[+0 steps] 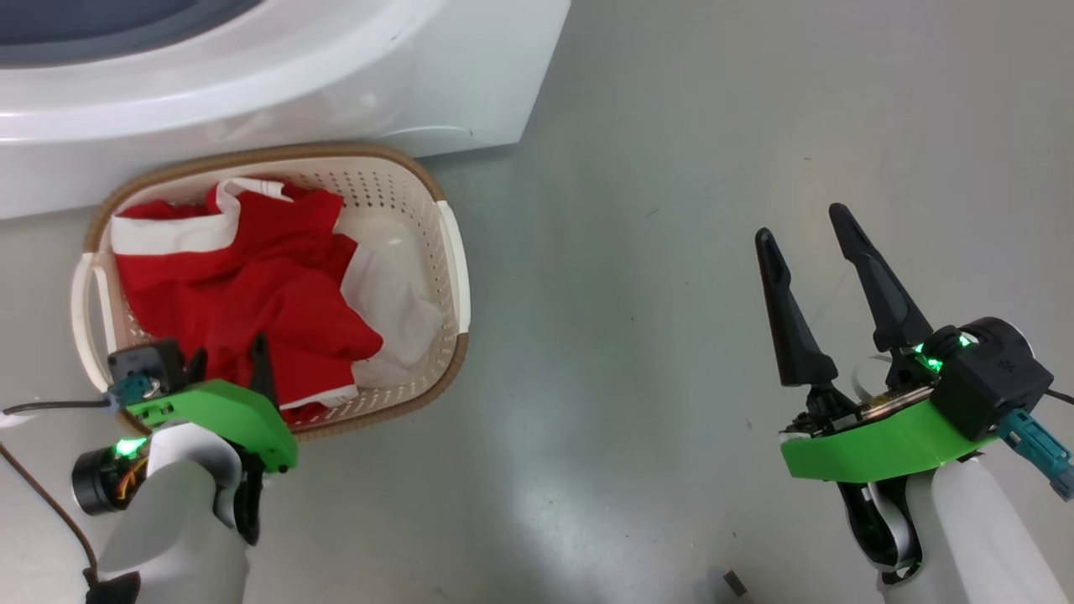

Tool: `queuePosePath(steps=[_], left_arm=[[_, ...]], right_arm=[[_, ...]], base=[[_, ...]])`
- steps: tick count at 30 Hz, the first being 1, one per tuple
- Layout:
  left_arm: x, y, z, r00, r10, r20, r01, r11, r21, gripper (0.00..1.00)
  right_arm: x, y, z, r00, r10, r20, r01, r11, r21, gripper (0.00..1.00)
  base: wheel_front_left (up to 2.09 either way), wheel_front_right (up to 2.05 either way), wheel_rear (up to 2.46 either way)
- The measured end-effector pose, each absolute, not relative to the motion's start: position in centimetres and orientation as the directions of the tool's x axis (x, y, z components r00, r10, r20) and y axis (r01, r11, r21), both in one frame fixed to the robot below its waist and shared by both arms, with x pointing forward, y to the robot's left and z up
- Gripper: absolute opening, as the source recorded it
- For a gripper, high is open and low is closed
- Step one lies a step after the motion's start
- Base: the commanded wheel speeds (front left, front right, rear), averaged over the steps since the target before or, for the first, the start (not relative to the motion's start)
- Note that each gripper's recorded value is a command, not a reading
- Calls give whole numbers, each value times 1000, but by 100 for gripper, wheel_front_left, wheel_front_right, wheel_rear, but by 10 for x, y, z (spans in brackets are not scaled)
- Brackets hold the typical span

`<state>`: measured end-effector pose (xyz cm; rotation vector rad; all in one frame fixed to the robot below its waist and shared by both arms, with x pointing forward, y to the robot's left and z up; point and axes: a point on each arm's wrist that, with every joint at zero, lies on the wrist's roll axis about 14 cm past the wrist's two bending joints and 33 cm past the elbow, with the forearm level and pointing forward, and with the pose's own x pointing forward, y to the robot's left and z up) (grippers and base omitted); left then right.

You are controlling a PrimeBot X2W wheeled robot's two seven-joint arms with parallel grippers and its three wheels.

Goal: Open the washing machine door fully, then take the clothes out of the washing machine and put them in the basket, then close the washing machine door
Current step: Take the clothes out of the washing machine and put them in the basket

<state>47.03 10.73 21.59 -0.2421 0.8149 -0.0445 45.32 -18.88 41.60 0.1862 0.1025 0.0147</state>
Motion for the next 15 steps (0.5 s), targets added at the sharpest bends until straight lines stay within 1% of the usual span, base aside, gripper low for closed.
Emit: queuePosePath(steps=[5,9,15], left_arm=[[475,106,229,708,-145,-691,-31,971,-235,100],[482,102,247,744,-164,-648,-6,968,-252,100],[478,101,268,785,-179,-593,8,960,-279,100]], right_arm=[[454,-190,426,997,21,-75,-6,982,186,100],[454,-187,435,998,27,-53,-16,982,190,100],[452,-185,446,999,32,-29,-26,980,196,100]], base=[[0,0,0],[0,0,0],[0,0,0]])
